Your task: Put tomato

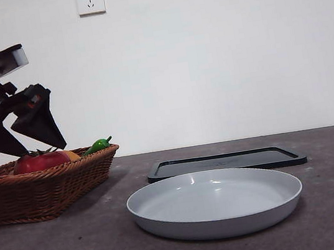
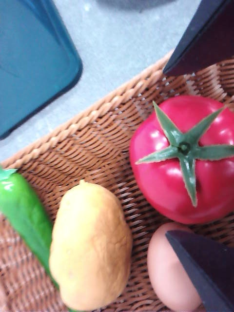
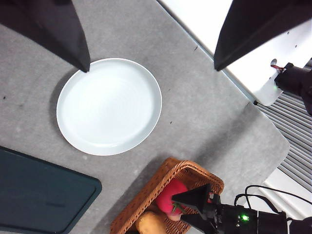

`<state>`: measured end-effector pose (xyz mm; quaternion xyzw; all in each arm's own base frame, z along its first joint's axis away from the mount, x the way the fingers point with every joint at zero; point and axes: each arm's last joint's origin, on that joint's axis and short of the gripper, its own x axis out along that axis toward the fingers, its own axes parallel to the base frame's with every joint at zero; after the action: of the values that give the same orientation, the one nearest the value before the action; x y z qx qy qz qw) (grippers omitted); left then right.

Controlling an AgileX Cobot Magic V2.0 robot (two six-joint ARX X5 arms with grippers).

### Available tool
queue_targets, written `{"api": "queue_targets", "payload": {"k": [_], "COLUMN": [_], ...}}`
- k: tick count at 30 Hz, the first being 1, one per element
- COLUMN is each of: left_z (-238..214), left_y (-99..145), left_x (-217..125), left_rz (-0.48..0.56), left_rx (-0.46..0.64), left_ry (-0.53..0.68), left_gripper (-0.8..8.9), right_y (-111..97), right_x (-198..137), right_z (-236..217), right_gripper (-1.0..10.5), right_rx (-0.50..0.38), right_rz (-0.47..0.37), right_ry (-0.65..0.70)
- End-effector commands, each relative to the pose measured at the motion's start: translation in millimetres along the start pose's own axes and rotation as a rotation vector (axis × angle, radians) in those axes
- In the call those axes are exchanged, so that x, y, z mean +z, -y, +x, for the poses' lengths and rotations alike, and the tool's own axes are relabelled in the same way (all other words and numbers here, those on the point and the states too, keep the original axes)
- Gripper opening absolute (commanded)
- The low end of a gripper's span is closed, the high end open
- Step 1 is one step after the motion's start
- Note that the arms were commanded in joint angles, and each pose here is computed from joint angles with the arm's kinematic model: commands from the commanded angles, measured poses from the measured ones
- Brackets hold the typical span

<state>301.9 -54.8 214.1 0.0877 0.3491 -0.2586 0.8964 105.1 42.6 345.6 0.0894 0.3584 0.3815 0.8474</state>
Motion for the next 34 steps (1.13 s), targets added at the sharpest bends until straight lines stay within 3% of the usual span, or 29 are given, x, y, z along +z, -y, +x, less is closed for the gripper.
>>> {"api": "queue_targets", "payload": {"k": [1,15,20,24,34], "left_z": [5,18,18,18,-17], "left_y": [-3,-5,-5,-5,2], "left_x": [4,-3,-3,-3,21], "left_rz": [0.038,0.029,0.028,0.016,-0.018], "left_rx": [0.014,0.013,0.013,0.013,0.037], "left_ry": [0.006,-0.04,-0.04,-0.04,0.086], "left_gripper": [5.04,4.89,3.25,3.06,3.06], "right_y": [-3,-3,-3,-3,-3], "right_x": [4,4,4,4,4], "right_z": [-3,-3,-3,-3,-3], "right_gripper": [4.1,4.1,4.1,4.1,4.1], "right_rx": [0.007,0.007,0.007,0.007,0.007], "right_rz": [-0.023,-0.023,-0.023,-0.023,-0.024], "right_ry": [0.011,0.011,0.011,0.012,0.012]}}
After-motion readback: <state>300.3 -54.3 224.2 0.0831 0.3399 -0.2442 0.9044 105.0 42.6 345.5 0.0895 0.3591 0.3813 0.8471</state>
